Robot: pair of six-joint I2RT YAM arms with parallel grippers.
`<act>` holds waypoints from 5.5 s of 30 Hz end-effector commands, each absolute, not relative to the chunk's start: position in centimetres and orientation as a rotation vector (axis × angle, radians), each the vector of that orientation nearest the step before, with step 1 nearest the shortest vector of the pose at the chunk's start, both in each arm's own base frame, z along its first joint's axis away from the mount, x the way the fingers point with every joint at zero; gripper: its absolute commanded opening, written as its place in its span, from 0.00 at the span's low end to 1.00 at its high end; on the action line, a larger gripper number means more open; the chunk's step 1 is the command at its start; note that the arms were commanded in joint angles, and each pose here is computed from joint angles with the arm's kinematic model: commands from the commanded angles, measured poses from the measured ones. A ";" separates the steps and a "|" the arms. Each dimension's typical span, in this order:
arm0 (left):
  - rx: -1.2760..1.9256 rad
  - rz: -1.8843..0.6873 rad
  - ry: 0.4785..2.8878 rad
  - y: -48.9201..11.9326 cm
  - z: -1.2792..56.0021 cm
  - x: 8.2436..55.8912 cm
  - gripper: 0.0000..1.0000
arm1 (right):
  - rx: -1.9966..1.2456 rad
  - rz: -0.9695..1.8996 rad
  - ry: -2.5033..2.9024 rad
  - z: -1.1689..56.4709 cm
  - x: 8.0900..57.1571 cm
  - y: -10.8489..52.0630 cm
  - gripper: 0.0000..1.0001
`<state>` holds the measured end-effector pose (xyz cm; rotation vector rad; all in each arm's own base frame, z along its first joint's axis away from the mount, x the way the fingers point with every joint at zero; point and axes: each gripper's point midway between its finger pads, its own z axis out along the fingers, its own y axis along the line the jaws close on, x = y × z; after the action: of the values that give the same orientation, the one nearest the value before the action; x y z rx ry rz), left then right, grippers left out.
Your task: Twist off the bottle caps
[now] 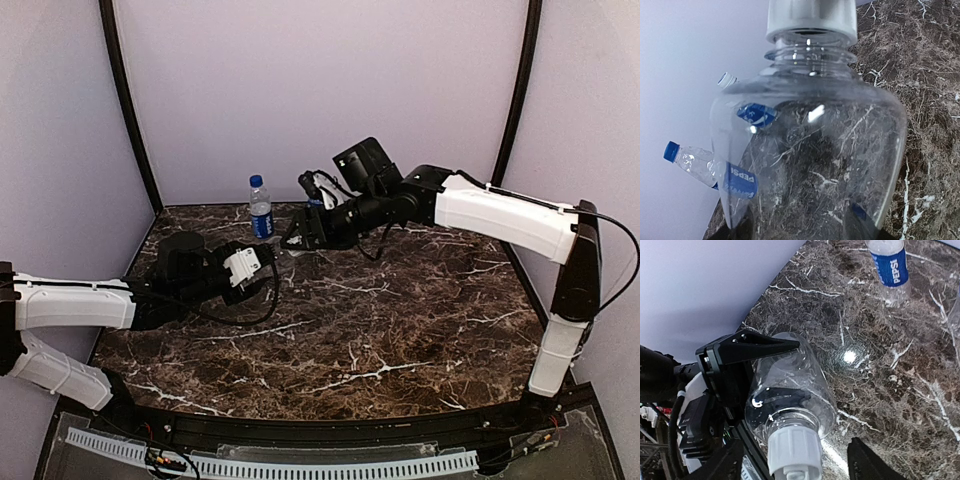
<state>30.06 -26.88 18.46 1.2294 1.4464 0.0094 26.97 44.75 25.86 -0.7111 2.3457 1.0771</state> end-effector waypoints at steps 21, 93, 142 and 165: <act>1.496 -0.602 1.347 -31.5 18.7 21.4 0.59 | -1.487 1.044 1.768 27.4 19.7 46.2 0.00; 1.135 -0.198 1.394 -29.0 21.2 29.1 0.60 | -0.861 1.017 2.217 28.7 26.7 44.8 0.40; 1.218 -0.445 1.369 -30.8 20.0 25.7 0.50 | -1.565 0.641 1.225 33.9 17.3 42.2 0.99; 1.127 -0.249 1.379 -29.3 20.8 28.5 0.51 | -0.894 0.993 2.197 29.9 25.2 44.1 0.67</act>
<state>28.51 -29.46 20.16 1.1397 1.4039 -0.2656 25.98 43.05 30.15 -0.8747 2.1656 0.9530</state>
